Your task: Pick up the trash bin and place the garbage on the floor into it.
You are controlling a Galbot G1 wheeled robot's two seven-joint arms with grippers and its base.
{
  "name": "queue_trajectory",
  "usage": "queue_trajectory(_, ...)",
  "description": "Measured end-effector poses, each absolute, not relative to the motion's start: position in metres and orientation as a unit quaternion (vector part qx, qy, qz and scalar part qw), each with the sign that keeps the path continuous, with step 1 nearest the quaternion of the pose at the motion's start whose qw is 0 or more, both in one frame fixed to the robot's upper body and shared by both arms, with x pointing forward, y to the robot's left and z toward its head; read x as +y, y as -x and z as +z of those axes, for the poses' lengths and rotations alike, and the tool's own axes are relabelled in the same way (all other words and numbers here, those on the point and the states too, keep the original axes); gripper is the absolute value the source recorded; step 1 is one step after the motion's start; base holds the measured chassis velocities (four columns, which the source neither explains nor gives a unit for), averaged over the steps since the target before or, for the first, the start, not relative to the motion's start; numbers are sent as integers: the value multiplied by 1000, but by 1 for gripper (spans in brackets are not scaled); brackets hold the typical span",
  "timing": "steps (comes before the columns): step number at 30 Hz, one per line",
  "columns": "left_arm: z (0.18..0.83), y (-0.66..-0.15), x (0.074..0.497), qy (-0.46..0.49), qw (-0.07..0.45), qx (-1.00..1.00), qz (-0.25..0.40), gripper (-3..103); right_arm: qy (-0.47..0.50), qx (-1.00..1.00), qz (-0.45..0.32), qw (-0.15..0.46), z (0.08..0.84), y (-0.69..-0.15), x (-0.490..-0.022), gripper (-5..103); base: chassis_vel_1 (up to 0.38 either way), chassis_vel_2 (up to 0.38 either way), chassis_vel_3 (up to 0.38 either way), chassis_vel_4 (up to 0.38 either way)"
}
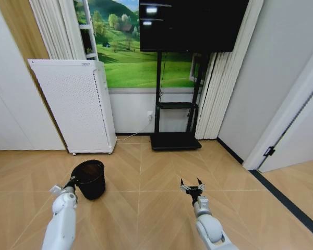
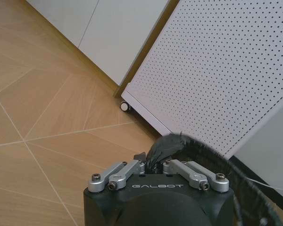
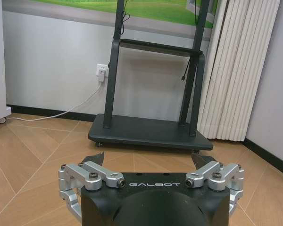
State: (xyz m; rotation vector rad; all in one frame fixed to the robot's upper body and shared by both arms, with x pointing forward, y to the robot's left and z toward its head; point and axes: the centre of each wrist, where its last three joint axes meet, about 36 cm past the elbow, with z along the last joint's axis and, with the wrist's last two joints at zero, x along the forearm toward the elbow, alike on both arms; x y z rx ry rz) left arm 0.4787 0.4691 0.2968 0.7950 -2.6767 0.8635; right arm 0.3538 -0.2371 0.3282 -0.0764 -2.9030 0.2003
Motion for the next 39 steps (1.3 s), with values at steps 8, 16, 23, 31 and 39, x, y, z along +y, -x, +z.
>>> queue_trajectory(8, 292, -479, 475, -270, 114, -911, 291, 40, 23, -991, 69, 116, 327, -355, -235, 100, 0, 0, 0, 0)
queue_trajectory(16, 296, -475, 477, -259, 110, -919, 276, 68, 21, -992, 66, 109, 333, -355, -232, 100, 0, 0, 0, 0)
queue_trajectory(23, 304, -468, 464, -233, 115, -930, 260, 93, 20, -992, 64, 107, 340, -356, -230, 100, 0, 0, 0, 0)
queue_trajectory(31, 315, -448, 426, -185, 112, -955, 202, 100, 23, -992, 58, 106, 342, -357, -231, 100, 0, 0, 0, 0)
queue_trajectory(39, 353, -408, 351, -109, 86, -985, 100, 100, 37, -993, 44, 107, 341, -360, -233, 100, 0, 0, 0, 0)
